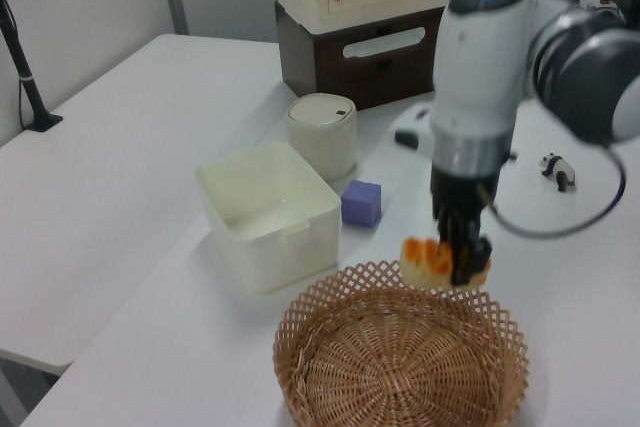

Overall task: Put the bread in the basket
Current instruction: 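Lower the bread roll into the basket and open the gripper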

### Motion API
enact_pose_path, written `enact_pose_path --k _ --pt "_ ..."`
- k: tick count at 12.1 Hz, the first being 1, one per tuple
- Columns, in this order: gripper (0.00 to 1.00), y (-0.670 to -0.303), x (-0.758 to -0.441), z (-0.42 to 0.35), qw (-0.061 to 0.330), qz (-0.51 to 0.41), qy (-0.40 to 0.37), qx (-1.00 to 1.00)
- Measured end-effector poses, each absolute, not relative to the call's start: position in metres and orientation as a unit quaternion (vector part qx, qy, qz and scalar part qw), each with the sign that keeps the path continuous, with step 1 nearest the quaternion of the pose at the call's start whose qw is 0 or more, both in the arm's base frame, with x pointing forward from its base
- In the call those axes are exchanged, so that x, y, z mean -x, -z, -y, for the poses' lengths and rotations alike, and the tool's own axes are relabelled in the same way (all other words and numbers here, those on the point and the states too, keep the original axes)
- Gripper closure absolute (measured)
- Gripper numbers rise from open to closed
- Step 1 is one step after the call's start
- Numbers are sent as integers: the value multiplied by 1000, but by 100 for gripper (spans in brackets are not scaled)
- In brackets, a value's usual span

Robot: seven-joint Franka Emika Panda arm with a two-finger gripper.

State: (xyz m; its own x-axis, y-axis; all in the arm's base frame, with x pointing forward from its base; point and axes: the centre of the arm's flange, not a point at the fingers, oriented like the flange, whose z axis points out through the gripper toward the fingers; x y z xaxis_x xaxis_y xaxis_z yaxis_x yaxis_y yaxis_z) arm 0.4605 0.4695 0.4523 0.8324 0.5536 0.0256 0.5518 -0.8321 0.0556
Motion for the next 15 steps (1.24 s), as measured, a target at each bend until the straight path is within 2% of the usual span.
enact_pose_path --k 4,10,13,14,15 --pt "48 -389 -465 -496 36 -281 -16 -959" --pt "46 -362 -470 -506 46 -282 -7 -958" --pt "41 -349 -471 -506 52 -282 0 -958" --pt "31 -342 -471 -506 56 -282 5 -958" --pt "15 -337 -471 -506 58 -281 7 -958"
